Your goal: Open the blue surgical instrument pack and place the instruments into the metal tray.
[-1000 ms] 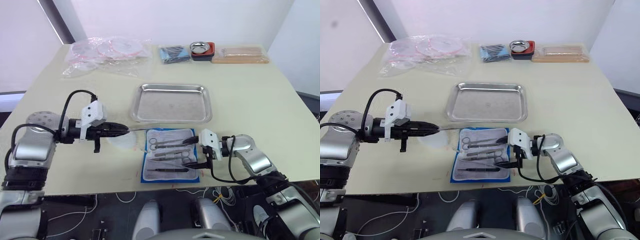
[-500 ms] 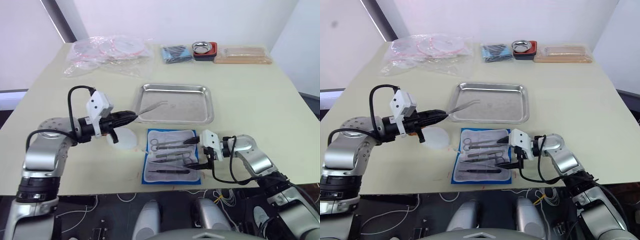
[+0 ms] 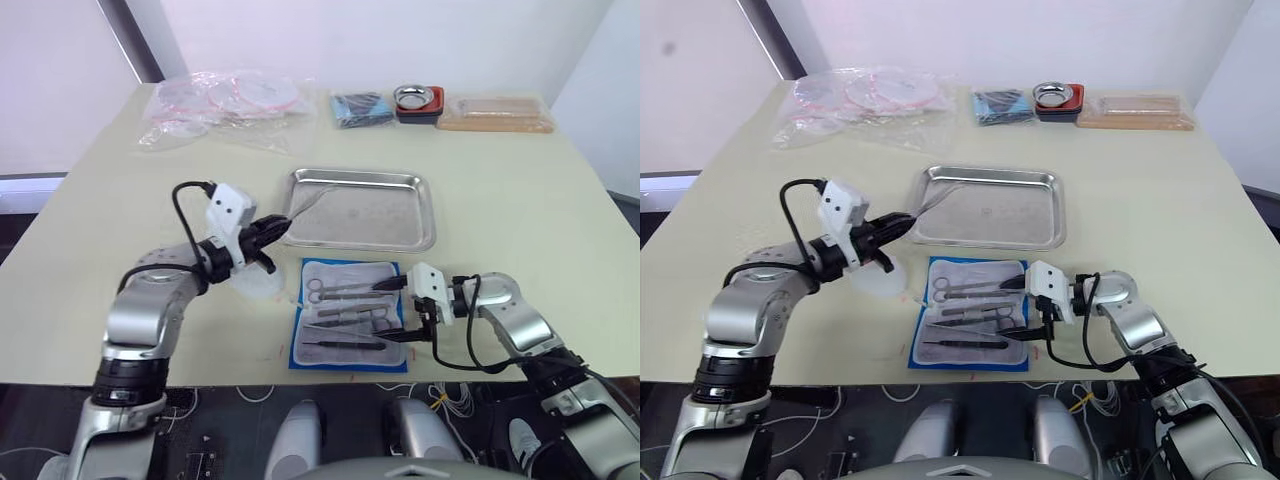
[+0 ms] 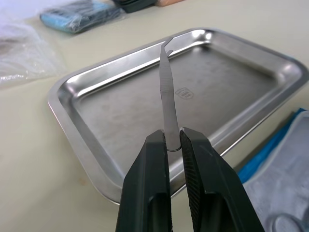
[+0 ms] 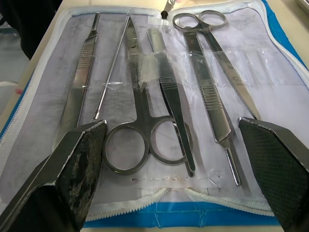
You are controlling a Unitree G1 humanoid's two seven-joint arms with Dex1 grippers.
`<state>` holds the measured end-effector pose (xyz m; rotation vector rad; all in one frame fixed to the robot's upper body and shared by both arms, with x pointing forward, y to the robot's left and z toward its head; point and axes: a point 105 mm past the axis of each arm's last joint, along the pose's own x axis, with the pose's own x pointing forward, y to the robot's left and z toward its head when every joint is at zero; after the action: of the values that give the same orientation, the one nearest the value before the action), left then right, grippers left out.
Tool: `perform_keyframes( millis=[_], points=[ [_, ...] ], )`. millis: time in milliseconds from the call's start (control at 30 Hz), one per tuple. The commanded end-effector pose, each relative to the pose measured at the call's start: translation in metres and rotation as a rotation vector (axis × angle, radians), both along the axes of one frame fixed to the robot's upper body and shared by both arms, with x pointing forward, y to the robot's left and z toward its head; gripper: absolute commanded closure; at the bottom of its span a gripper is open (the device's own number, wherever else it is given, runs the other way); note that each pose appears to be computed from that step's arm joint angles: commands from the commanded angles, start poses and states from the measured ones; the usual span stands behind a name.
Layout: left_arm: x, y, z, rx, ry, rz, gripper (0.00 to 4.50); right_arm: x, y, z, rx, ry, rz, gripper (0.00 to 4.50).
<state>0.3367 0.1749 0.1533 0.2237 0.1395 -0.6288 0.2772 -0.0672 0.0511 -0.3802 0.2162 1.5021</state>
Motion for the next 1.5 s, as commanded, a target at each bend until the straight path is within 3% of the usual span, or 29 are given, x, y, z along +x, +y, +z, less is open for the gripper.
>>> perform_keyframes(
  millis=[33, 800, 1500],
  points=[
    [0.006, -0.007, 0.013, 0.008, -0.061, 0.043, 4.40, -0.021, -0.023, -0.054, -0.146, 0.184, -0.038, 0.00],
    [0.040, -0.016, -0.009, 0.032, -0.033, 0.296, 4.40, -0.015, -0.024, -0.031, -0.048, 0.081, -0.053, 0.00],
    [0.043, -0.034, -0.021, -0.020, 0.059, 0.462, 4.40, -0.019, -0.025, -0.034, -0.039, 0.118, -0.112, 0.00]
  ],
)
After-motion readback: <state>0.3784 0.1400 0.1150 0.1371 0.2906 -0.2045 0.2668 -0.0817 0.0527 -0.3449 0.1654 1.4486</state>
